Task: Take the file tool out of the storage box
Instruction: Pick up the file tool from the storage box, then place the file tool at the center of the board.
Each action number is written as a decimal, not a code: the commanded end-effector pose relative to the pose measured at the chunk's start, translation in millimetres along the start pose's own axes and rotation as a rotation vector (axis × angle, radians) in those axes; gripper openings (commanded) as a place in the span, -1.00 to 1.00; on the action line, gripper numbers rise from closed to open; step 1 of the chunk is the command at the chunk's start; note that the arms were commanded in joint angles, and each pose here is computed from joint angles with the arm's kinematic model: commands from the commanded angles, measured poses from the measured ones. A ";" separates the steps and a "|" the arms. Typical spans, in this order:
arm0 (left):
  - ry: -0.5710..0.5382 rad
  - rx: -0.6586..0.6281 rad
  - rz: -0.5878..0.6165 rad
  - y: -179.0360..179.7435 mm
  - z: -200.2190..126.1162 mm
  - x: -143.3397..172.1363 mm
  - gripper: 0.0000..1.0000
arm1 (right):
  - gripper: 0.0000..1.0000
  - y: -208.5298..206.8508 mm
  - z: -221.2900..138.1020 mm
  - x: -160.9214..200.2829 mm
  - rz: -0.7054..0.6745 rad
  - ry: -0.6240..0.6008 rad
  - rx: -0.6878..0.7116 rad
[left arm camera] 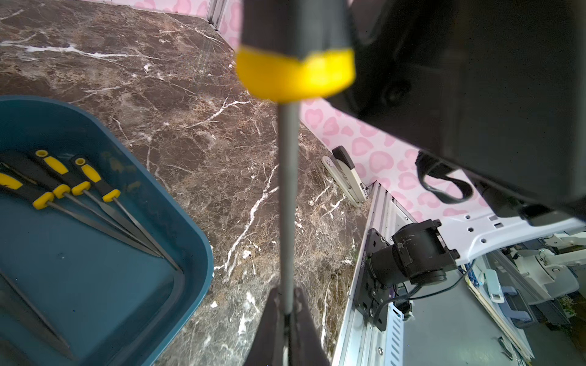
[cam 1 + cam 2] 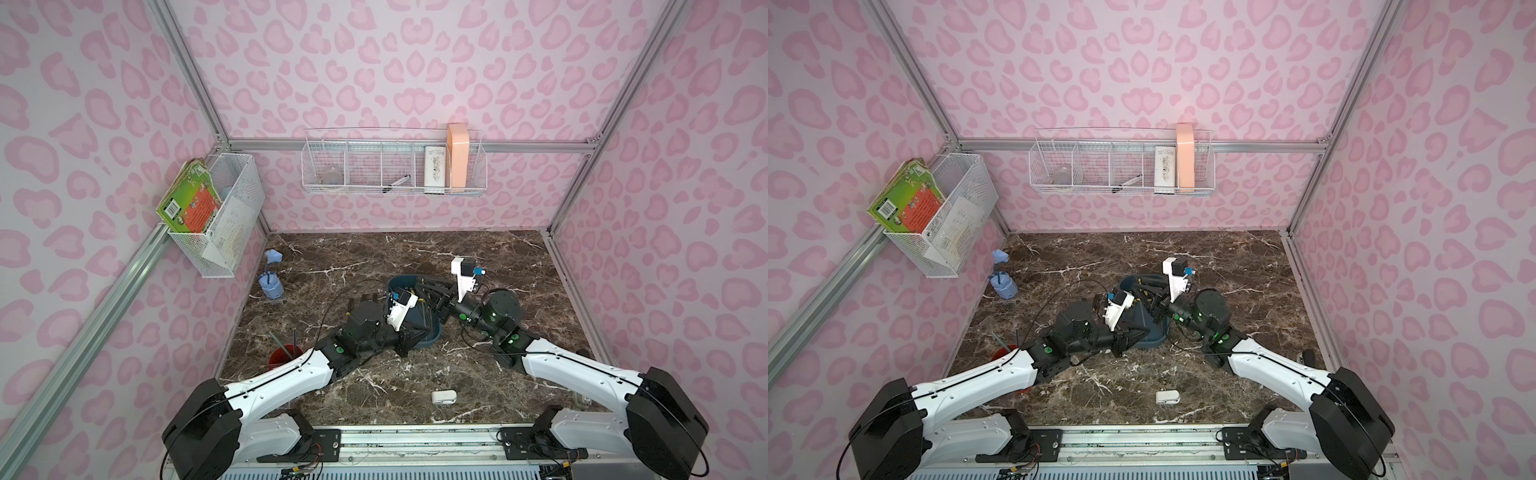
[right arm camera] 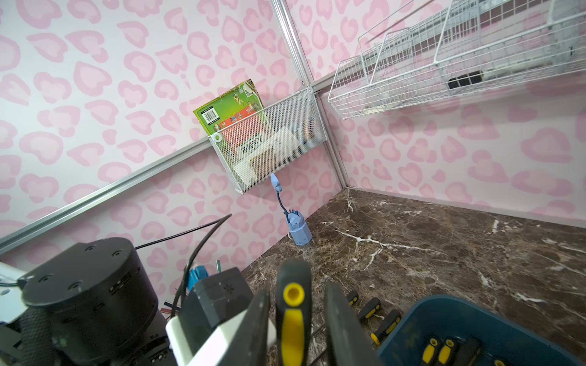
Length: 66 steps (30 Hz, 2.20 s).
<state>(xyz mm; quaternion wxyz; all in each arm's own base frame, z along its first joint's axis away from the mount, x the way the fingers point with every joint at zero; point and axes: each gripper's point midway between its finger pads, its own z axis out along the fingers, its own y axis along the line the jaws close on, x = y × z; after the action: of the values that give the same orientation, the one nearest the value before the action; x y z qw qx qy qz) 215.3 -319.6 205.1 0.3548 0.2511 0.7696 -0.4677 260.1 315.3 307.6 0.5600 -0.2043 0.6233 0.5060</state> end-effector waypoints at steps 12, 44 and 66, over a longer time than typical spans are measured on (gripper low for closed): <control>0.297 -0.917 -0.047 103.3 -117.3 27.5 -1.00 | -0.08 -23.0 -26.6 -15.3 -0.025 0.000 0.090; 0.971 -1.368 -0.472 255.8 -166.8 105.1 -1.00 | -0.04 -44.8 -37.4 5.7 -0.017 0.148 0.139; 1.076 -1.325 -0.541 267.1 -176.6 126.9 -1.00 | -0.04 -45.1 -33.5 13.1 -0.007 0.178 0.121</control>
<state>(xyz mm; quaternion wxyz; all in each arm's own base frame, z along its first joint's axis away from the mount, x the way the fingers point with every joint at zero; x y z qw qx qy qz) 274.3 -37.8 15.5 -0.0982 -0.0133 0.9775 0.1860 277.8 271.0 267.1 0.5108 -0.2105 0.7066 0.4422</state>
